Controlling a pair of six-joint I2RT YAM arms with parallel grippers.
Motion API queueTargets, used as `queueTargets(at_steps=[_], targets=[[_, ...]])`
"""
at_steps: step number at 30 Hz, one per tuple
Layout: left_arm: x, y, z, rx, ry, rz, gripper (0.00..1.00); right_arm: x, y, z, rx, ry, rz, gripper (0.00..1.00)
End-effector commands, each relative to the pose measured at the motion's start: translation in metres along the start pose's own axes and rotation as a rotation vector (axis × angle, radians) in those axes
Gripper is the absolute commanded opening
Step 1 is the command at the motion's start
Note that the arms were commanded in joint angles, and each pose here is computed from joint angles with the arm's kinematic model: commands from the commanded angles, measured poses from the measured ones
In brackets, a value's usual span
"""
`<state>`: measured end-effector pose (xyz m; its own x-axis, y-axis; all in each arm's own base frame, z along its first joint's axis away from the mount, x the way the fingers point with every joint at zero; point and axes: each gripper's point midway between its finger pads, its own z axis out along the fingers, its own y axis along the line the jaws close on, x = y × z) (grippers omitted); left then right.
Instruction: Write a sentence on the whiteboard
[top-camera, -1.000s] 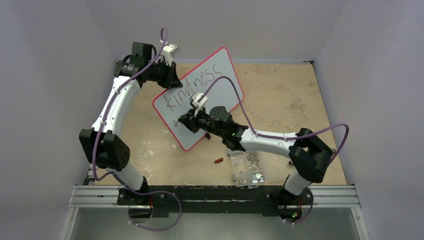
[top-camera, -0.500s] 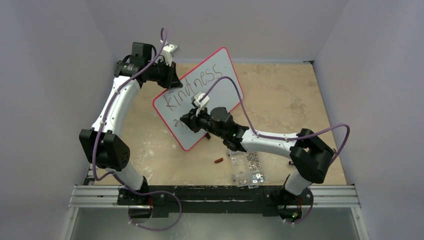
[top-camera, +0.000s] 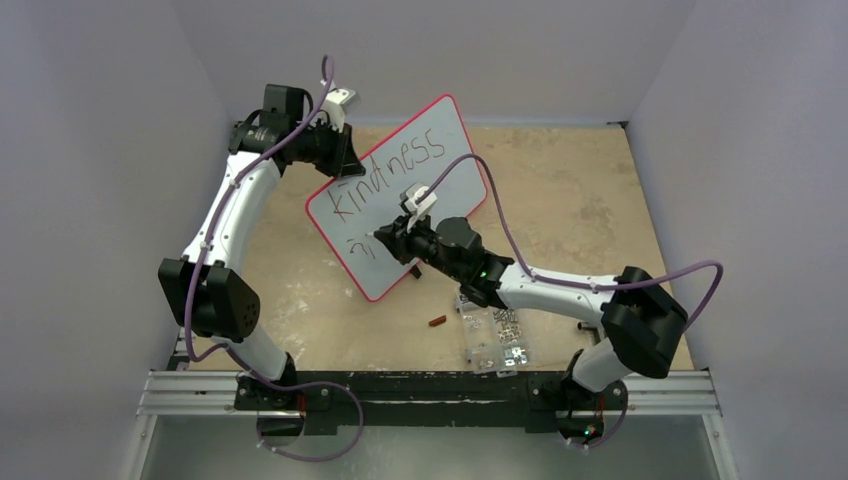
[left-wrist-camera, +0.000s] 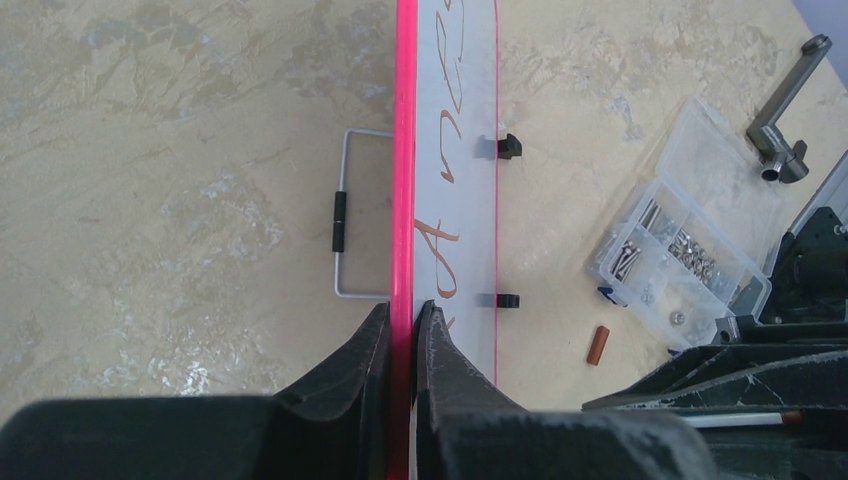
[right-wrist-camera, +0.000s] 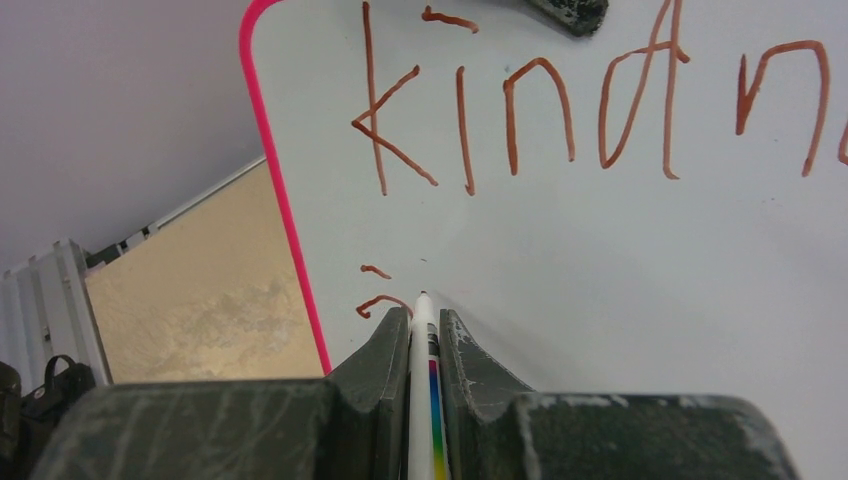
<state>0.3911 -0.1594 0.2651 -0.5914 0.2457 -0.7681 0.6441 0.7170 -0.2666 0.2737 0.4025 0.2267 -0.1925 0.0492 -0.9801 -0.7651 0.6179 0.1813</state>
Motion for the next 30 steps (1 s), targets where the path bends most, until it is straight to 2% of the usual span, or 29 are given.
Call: queueTargets(at_steps=[1, 12, 24, 30], targets=[[0.014, 0.012, -0.001, -0.078, 0.068, 0.028, 0.00, -0.009, -0.017, 0.000, 0.061, -0.040, 0.016, 0.00], [0.014, 0.013, 0.000, -0.079, 0.070, 0.026, 0.00, 0.000, -0.026, 0.018, 0.072, -0.013, 0.020, 0.00], [0.013, 0.013, 0.000, -0.080, 0.069, 0.030, 0.00, 0.048, -0.032, 0.001, 0.080, 0.082, 0.046, 0.00], [0.014, 0.013, 0.000, -0.079, 0.071, 0.029, 0.00, 0.052, -0.033, -0.003, 0.081, 0.091, 0.053, 0.00]])
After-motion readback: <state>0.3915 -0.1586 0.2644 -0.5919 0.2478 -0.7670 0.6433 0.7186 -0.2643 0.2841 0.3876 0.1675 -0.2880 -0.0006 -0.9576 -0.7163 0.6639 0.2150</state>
